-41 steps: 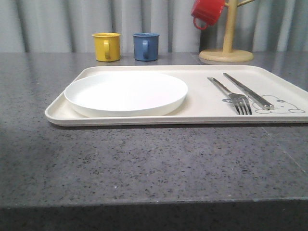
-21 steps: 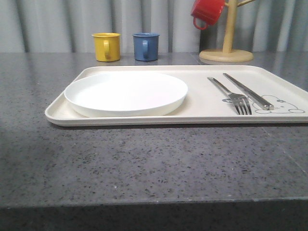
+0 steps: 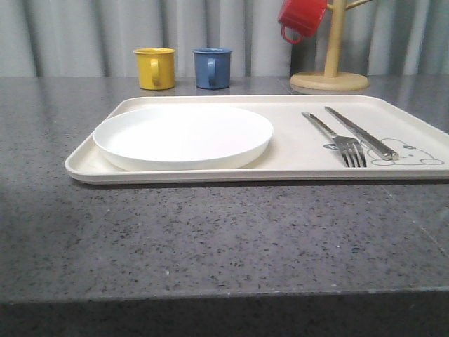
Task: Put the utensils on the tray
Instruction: 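Grasp the steel spoon with the right gripper, then lay the spoon on the tray beside the chopsticks and release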
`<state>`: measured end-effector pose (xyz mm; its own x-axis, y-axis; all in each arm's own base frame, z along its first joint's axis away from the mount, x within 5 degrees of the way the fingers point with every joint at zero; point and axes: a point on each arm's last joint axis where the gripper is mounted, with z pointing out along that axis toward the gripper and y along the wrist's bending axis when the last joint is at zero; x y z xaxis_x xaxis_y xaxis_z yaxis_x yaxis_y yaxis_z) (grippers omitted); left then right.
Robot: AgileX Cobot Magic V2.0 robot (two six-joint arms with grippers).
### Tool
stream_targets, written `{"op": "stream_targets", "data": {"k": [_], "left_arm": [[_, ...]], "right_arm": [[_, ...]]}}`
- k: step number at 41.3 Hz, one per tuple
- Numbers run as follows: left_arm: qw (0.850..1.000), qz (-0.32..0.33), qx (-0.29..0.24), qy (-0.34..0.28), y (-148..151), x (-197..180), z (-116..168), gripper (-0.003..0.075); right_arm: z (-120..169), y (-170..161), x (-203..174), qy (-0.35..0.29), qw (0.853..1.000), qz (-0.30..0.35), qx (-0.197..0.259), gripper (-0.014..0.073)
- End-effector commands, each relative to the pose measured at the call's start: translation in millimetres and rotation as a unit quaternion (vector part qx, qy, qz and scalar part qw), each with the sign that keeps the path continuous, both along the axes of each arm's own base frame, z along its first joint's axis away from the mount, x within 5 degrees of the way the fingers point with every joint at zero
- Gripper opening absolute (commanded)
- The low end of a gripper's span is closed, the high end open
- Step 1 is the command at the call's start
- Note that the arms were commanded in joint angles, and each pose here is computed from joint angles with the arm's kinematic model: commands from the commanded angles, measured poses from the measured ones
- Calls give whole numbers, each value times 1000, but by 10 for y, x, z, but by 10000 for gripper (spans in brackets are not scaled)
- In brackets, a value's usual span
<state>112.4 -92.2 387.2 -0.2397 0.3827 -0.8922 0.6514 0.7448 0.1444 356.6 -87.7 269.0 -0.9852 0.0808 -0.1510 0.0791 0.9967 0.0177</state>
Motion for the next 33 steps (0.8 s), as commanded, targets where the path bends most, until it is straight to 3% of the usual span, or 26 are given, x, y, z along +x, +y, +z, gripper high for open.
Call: {"op": "stream_targets", "data": {"k": [1, 10, 15, 27, 33], "left_arm": [[998, -7, -40, -38, -21, -7, 162, 408], [998, -7, -40, -38, -21, -7, 162, 408], [998, -7, -40, -38, -21, -7, 162, 408], [998, -7, -40, -38, -21, -7, 162, 408], [998, -7, -40, -38, -21, -7, 162, 408]], "right_arm": [[498, 287, -90, -55, 998, 29, 26, -6], [713, 955, -98, -64, 989, 116, 62, -6], [649, 1191, -66, -52, 990, 111, 76, -6], [301, 1265, 127, -3, 995, 48, 88, 12], [190, 1268, 186, 9, 995, 35, 89, 109]]}}
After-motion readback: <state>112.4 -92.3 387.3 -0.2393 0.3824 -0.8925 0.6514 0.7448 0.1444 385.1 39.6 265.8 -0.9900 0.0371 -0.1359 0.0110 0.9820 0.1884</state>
